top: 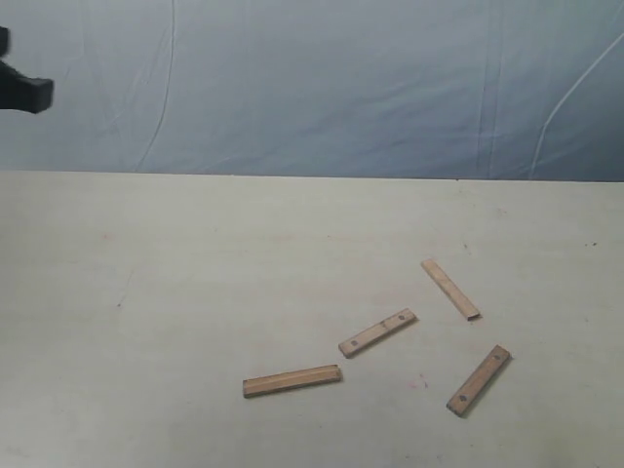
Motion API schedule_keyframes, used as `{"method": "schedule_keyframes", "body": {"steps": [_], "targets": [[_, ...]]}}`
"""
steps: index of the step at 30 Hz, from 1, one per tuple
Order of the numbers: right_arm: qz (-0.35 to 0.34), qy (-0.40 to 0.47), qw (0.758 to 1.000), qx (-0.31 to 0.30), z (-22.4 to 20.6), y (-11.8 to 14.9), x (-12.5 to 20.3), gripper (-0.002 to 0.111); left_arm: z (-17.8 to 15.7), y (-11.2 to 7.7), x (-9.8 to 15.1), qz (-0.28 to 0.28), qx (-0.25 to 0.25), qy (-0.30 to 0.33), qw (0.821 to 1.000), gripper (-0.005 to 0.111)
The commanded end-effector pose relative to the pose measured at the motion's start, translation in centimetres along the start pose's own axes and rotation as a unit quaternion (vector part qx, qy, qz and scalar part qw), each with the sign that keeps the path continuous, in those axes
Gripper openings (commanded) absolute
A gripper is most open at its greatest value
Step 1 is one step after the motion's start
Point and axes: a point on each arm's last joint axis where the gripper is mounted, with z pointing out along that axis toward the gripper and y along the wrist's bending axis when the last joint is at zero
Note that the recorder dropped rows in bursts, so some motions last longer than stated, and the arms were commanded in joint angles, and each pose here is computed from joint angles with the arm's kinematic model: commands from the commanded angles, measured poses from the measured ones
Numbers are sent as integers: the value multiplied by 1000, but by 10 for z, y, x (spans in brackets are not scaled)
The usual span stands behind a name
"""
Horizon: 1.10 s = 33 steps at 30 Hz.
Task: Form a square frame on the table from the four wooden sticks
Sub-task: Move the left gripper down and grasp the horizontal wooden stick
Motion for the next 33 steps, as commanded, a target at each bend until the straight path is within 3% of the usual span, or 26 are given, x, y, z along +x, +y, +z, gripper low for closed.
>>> {"method": "schedule_keyframes", "body": {"steps": [1,4,6,9,11,17,22,25,30,33], "targets": [[-1,-3,1000,-2,0,0,1,-1,13,25,4,108,-148,185,965,0],[-1,-3,1000,-2,0,0,1,-1,29,11,-5,31,-49,277,959,0],[0,-4,1000,-2,0,0,1,-1,36,-17,-10,10,80,307,948,0],[0,-4,1000,-2,0,0,1,-1,34,-70,-4,19,296,342,891,1],[0,-4,1000,-2,0,0,1,-1,30,-103,0,32,386,353,852,6],[0,-4,1000,-2,0,0,1,-1,16,-188,15,122,472,374,789,37],[0,-4,1000,-2,0,0,1,-1,18,-244,37,208,500,343,767,60],[0,-4,1000,-2,0,0,1,-1,22,-263,54,260,495,343,754,60],[0,-3,1000,-3,0,0,1,-1,38,-282,90,297,478,376,736,60],[0,-3,1000,-3,0,0,1,-1,47,-288,107,310,453,392,738,60]]}}
